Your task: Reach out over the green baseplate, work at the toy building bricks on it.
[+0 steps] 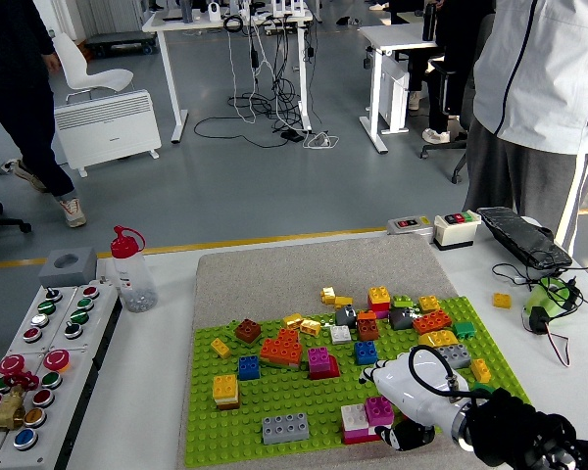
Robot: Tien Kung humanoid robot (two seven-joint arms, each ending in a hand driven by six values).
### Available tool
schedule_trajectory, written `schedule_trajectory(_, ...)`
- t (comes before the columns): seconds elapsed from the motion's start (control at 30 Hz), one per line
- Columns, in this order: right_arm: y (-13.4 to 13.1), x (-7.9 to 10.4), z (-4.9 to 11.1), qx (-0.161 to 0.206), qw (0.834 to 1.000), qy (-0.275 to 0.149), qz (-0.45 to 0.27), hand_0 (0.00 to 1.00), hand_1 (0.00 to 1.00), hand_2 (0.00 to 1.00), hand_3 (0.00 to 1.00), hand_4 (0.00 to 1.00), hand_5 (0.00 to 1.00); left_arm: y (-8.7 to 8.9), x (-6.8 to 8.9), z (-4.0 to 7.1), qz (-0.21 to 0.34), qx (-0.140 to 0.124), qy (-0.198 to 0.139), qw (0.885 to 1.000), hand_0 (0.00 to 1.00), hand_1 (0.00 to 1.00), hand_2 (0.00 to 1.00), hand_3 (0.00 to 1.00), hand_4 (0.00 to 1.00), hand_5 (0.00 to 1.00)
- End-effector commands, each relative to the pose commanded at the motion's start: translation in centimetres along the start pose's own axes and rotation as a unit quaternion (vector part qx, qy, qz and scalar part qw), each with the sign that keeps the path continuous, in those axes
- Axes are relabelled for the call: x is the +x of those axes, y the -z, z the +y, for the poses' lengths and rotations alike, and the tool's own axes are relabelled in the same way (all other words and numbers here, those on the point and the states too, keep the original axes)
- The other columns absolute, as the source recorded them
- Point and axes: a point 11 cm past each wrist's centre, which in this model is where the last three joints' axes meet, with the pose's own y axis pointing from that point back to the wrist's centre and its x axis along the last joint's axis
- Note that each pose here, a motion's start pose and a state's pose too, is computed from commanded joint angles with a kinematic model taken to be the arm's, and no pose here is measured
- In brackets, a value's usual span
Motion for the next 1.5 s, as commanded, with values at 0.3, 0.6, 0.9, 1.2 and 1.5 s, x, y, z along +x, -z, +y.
schedule_trajectory(0.3, -2.6, -0.1, 0.6, -0.037, 0.999, -0.013, -0.02, 0.245, 0.411, 0.784, 0.805, 0.705, 0.414, 0.4, 0.1, 0.0, -0.001, 0.003, -0.001, 1.0, 0.728, 0.775, 0.787, 0.674, 0.48, 0.998)
schedule_trajectory(0.6, -6.0, -0.9, 2.2, -0.072, 0.991, -0.058, -0.093, 0.214, 0.399, 0.703, 0.69, 0.435, 0.239, 0.6, 0.2, -0.1, -0.002, 0.005, -0.002, 1.0, 0.728, 0.775, 0.786, 0.673, 0.48, 0.998)
schedule_trajectory(0.9, -7.6, -1.0, 3.2, -0.08, 0.985, -0.091, -0.125, 0.181, 0.374, 0.627, 0.587, 0.238, 0.161, 0.7, 0.2, -0.1, -0.002, 0.006, -0.001, 1.0, 0.727, 0.773, 0.784, 0.673, 0.48, 0.998)
schedule_trajectory(1.2, -7.1, 0.8, 3.9, -0.015, 0.968, -0.179, -0.174, 0.281, 0.376, 0.596, 0.54, 0.002, 0.002, 0.4, 0.1, 0.0, -0.003, 0.004, 0.0, 1.0, 0.728, 0.773, 0.783, 0.673, 0.48, 0.998)
schedule_trajectory(1.5, -4.9, 0.2, 5.0, 0.085, 0.96, -0.21, -0.163, 0.346, 0.43, 0.598, 0.531, 0.002, 0.002, 0.2, 0.1, 0.0, -0.002, 0.002, 0.0, 1.0, 0.727, 0.772, 0.782, 0.672, 0.48, 0.998)
